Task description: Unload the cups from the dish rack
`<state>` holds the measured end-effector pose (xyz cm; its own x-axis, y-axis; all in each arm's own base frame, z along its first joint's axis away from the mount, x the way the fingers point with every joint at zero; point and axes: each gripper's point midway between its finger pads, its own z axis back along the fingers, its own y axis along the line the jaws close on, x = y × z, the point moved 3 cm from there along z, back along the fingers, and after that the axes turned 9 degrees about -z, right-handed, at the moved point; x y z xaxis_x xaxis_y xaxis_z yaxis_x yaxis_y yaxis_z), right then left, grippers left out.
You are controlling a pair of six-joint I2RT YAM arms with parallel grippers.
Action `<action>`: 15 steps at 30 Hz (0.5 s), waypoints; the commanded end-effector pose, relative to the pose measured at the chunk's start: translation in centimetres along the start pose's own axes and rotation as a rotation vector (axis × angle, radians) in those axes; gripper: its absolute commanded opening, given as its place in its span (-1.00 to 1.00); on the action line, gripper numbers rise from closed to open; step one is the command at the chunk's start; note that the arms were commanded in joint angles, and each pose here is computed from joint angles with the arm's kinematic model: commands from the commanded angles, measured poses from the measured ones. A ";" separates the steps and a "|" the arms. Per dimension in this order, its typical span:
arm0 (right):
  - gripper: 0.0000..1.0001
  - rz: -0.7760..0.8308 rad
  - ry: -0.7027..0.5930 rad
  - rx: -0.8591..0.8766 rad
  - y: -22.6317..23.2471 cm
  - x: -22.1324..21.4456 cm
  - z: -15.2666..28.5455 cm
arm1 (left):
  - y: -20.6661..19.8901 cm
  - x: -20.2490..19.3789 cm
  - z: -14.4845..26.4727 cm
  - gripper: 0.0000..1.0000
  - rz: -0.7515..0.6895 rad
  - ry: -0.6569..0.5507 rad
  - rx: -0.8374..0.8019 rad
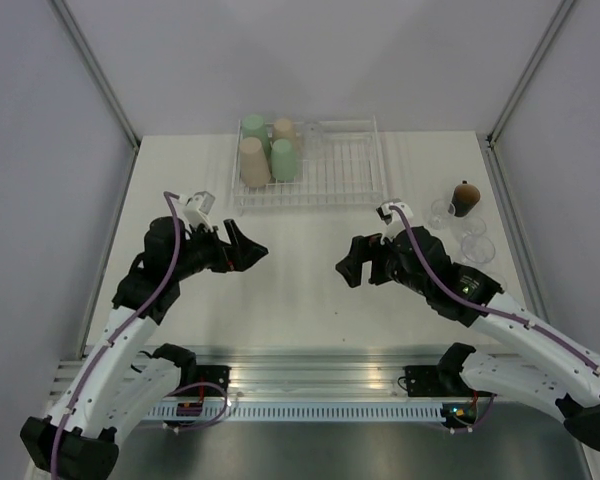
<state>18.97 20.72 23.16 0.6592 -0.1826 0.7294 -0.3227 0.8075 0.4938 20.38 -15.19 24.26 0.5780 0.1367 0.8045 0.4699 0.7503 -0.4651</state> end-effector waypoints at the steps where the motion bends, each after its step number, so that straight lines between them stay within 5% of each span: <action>1: 0.96 -0.004 -0.027 -0.034 -0.6 0.3 1.4 | -1.8 2.4 1.2 0.99 -0.072 -0.042 -0.127; 6: 0.96 -0.006 -0.061 -0.047 -1.3 0.5 3.2 | 0.5 3.2 1.4 0.99 -0.061 -0.036 -0.042; 11: 0.96 0.018 -0.107 -0.089 -1.8 1.7 4.4 | 1.7 3.1 1.1 0.99 0.090 -0.039 -0.168; 15: 0.96 0.021 -0.132 -0.133 -2.4 2.2 4.9 | 0.3 4.5 3.0 0.99 0.009 -0.126 -0.162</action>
<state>17.56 16.78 24.49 0.6008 -0.2175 0.7692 -0.2652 0.8535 0.4485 22.66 -11.72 25.13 0.5994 0.2323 0.7660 0.4443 0.6994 -0.5598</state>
